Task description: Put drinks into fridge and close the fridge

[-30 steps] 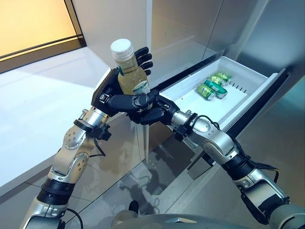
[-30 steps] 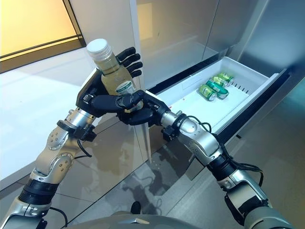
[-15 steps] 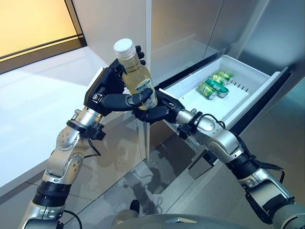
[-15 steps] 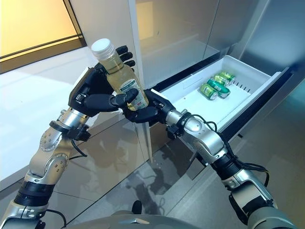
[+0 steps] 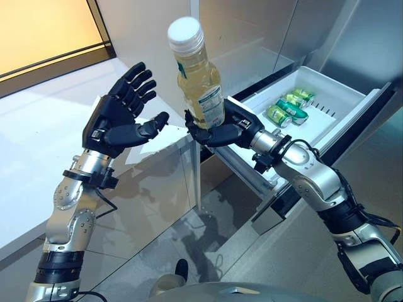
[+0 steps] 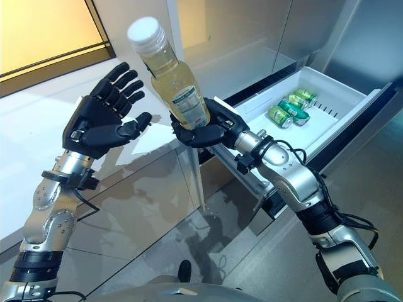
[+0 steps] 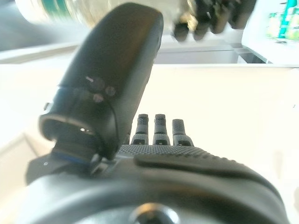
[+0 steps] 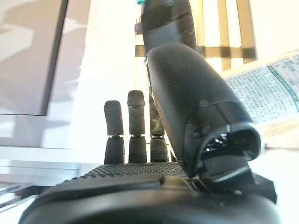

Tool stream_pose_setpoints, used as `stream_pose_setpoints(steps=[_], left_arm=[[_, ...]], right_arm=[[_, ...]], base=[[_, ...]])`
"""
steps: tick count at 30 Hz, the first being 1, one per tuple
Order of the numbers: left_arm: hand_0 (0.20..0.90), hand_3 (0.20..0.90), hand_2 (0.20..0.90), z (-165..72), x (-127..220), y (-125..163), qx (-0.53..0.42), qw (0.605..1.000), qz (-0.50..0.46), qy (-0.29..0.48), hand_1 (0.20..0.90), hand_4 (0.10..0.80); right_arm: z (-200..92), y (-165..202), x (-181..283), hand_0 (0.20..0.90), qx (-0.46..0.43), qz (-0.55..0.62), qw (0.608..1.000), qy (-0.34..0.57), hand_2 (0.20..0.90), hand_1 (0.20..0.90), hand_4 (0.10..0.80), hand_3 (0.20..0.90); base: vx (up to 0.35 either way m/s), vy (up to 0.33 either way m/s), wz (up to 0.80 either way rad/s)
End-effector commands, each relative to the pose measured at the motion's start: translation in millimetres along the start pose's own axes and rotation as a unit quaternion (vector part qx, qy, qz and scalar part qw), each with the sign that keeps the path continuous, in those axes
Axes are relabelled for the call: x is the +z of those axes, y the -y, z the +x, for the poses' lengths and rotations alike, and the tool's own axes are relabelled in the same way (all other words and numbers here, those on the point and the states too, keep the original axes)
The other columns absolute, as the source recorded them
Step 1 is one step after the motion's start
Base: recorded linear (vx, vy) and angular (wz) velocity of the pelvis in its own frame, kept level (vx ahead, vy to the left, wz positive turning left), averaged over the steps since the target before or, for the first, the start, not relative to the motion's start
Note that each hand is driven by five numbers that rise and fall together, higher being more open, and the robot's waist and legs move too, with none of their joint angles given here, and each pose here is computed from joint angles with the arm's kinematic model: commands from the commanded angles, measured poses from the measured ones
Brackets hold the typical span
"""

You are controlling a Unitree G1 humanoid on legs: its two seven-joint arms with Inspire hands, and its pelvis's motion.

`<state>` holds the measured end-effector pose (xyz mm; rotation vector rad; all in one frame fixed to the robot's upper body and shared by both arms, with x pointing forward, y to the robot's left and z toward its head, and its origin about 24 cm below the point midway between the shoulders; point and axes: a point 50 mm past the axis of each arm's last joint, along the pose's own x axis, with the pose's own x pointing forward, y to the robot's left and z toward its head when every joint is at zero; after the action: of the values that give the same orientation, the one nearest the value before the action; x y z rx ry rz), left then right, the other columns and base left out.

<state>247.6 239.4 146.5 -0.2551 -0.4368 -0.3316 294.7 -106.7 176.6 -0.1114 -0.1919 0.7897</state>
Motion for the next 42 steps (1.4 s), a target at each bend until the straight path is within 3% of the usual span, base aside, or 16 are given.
stream_pose_setpoints(steps=[1, 3, 4, 9, 13, 16, 23, 36, 42], left_arm=[[0.900, 0.900, 0.900, -2, 11, 5, -0.085, 0.987, -0.117, 0.069, 0.900, 0.800], [0.900, 0.900, 0.900, -6, 6, 7, -0.102, 0.980, -0.156, 0.071, 0.900, 0.800], [0.900, 0.900, 0.900, -11, -5, 13, -0.127, 0.961, -0.236, 0.068, 0.900, 0.800], [0.900, 0.900, 0.900, -32, -36, 33, -0.190, 0.900, -0.389, 0.051, 0.900, 0.800], [0.900, 0.900, 0.900, -52, -63, 40, -0.166, 0.877, -0.451, 0.018, 0.900, 0.800], [0.900, 0.900, 0.900, -64, -78, 39, -0.138, 0.878, -0.457, -0.021, 0.900, 0.800], [0.900, 0.900, 0.900, -148, -136, 32, 0.011, 0.855, -0.489, -0.170, 0.900, 0.800], [0.900, 0.900, 0.900, -219, -185, 42, 0.197, 0.792, -0.465, -0.344, 0.900, 0.800], [0.900, 0.900, 0.900, -252, -199, 31, 0.307, 0.775, -0.341, -0.435, 0.900, 0.800]], right_arm=[[-6, -8, 84, 0.300, 0.031, -0.031, 0.971, 0.237, 0.300, 0.300, 0.100, 0.200], [-9, -8, 84, 0.300, 0.033, -0.032, 0.970, 0.237, 0.300, 0.300, 0.100, 0.200], [-11, -9, 85, 0.300, 0.034, -0.032, 0.970, 0.237, 0.300, 0.300, 0.100, 0.200], [-14, -8, 88, 0.300, 0.034, -0.038, 0.971, 0.234, 0.300, 0.300, 0.100, 0.200], [-14, -6, 89, 0.300, 0.032, -0.042, 0.972, 0.228, 0.300, 0.300, 0.100, 0.200], [-15, -4, 90, 0.300, 0.032, -0.042, 0.973, 0.223, 0.300, 0.300, 0.100, 0.200], [-30, 6, 87, 0.300, 0.051, -0.032, 0.976, 0.210, 0.300, 0.300, 0.100, 0.200], [-42, -4, 71, 0.300, 0.086, 0.036, 0.980, 0.177, 0.300, 0.300, 0.100, 0.200], [-53, 2, 73, 0.300, 0.065, 0.033, 0.981, 0.177, 0.300, 0.300, 0.100, 0.200]], base=[[0.000, 0.000, 0.00], [0.000, 0.000, 0.00], [0.000, 0.000, 0.00], [0.000, 0.000, 0.00], [-0.009, 0.016, -0.01], [0.000, 0.000, 0.00], [-0.003, 0.034, -0.04], [-0.008, 0.009, -0.03], [0.001, -0.005, -0.14]])
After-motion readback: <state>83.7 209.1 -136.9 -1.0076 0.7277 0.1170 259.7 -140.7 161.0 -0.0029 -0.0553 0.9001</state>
